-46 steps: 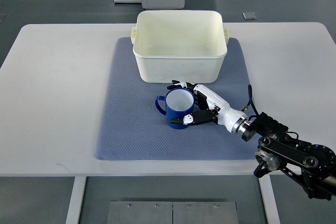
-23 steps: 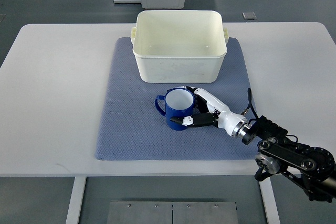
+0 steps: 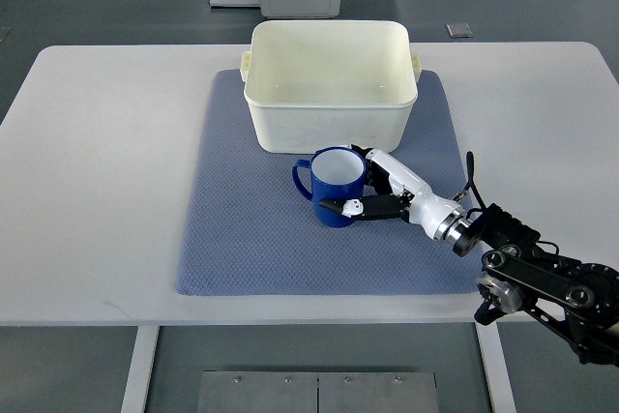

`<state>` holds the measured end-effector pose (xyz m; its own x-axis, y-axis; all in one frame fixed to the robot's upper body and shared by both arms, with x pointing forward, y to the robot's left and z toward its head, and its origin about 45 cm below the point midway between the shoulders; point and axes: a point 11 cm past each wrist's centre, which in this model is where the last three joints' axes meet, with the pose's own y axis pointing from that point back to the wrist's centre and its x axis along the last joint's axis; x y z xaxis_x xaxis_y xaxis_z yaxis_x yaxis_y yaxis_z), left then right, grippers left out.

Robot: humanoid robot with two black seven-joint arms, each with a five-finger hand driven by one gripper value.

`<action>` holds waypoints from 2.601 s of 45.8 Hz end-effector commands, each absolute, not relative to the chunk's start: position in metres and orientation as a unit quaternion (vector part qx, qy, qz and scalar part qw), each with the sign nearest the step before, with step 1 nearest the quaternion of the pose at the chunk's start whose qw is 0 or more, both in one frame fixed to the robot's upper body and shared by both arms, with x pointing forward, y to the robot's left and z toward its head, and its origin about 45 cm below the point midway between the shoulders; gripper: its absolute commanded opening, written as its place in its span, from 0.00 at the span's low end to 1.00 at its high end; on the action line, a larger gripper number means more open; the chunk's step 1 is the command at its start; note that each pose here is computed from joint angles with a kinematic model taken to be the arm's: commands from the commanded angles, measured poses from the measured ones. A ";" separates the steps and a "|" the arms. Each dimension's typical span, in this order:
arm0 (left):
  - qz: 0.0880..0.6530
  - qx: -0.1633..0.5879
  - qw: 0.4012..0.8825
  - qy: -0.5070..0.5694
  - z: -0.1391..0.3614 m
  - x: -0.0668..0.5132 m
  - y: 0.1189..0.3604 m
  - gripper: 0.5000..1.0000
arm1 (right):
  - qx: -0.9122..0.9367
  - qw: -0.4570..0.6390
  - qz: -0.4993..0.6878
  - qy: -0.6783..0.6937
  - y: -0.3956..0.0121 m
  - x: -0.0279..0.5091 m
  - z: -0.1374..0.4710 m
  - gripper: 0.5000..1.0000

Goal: Place cup in box with right hand
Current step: 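Lift the blue mug with the right hand above the cream box, then lower the mug into the cream box and open the right hand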

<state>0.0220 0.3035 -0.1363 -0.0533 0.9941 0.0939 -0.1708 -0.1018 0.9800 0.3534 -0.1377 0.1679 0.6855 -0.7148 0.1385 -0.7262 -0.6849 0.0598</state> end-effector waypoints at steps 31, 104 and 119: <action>0.577 0.467 0.505 0.442 -0.136 0.022 0.303 1.00 | 0.896 0.038 0.163 -0.412 -0.212 0.370 0.287 0.00; 0.577 0.467 0.505 0.440 -0.136 0.022 0.304 1.00 | 0.869 0.047 0.134 -0.475 -0.117 0.476 0.292 0.00; 0.577 0.468 0.505 0.441 -0.136 0.022 0.304 1.00 | 0.866 0.066 0.117 -0.482 -0.110 0.471 0.265 0.00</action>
